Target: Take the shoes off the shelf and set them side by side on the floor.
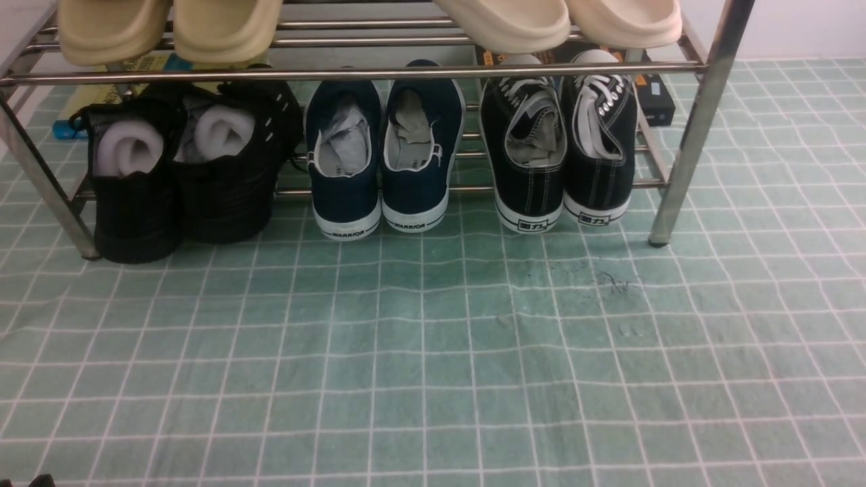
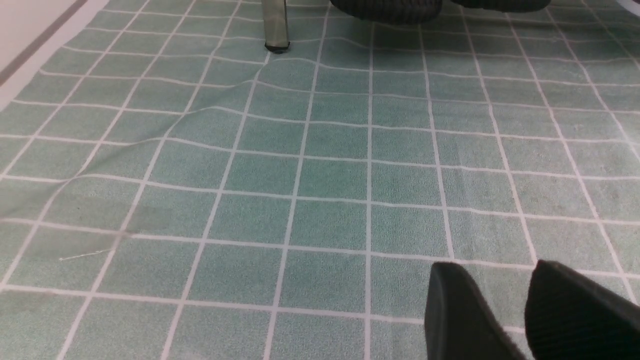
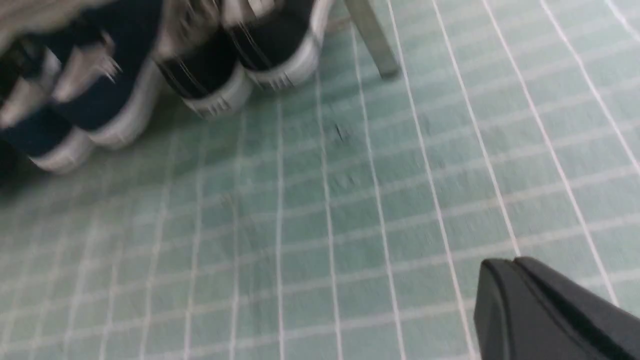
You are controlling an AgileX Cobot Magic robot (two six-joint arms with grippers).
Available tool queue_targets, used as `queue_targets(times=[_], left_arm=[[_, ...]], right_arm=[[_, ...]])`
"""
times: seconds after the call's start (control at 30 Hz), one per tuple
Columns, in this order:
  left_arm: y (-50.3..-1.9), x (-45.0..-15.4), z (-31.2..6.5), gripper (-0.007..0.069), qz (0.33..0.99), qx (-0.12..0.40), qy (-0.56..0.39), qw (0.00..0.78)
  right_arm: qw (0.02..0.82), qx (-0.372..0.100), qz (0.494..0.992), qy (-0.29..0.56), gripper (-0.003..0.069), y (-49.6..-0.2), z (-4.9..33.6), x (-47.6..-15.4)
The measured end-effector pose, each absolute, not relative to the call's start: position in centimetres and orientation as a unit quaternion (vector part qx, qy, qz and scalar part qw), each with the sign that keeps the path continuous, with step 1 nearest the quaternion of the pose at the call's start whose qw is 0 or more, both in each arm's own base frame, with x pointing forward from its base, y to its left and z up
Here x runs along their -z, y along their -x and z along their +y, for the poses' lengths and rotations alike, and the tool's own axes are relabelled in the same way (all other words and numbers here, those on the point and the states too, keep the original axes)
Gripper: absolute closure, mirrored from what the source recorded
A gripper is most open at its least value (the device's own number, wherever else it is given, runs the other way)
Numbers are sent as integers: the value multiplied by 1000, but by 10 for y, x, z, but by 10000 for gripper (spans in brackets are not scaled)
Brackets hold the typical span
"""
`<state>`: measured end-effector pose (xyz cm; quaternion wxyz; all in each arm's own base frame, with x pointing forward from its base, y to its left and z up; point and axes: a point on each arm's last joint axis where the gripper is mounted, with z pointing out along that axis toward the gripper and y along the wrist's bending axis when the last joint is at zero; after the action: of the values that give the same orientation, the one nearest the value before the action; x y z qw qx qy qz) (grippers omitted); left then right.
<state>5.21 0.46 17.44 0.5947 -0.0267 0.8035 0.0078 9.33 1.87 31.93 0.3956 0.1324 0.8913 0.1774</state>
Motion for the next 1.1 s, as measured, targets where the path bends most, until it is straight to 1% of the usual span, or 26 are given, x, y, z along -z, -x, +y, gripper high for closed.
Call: queue_targets(times=[0.07,0.13,0.27,0.37,0.47,0.5,0.53,0.57,0.6,0.67,0.7,0.83,0.9,0.93,1.1], left_arm=[[-52,-174,5,386,803,-8,27,595],[-52,-174,5,386,803,-8,27,595],[-52,-174,5,386,803,-8,27,595],[-52,-174,5,386,803,-8,27,595],[-52,-174,5,386,803,-8,27,595],[-52,-174,5,386,803,-8,27,595],[-52,-174,5,386,803,-8,27,595],[-52,-174,5,386,803,-8,27,595],[-52,-174,5,386,803,-8,27,595],[-52,-174,5,386,803,-8,27,595],[-52,-174,5,386,803,-8,27,595],[-52,-174,5,386,803,-8,27,595],[-52,-174,5,386,803,-8,27,595],[-52,-174,5,386,803,-8,27,595],[-52,-174,5,386,803,-8,27,595]], right_arm=[[333,-165,921,-120,657,-112,19,-322],[295,-160,936,-106,656,-133,21,-321],[248,-209,945,-42,656,-169,35,-319],[225,-246,943,15,654,-193,53,-320],[202,-255,943,65,655,-220,77,-323],[201,-254,943,69,655,-222,79,-323],[198,-247,943,103,653,-239,95,-325],[194,-242,943,119,652,-246,103,-328],[190,-242,944,120,652,-249,106,-326],[182,-237,944,137,648,-266,126,-330],[184,-231,944,150,641,-278,143,-338],[199,-205,943,173,601,-305,176,-345],[211,-182,944,178,557,-326,194,-344],[218,-179,942,181,547,-328,196,-347],[253,-129,940,186,397,-373,220,-337]])
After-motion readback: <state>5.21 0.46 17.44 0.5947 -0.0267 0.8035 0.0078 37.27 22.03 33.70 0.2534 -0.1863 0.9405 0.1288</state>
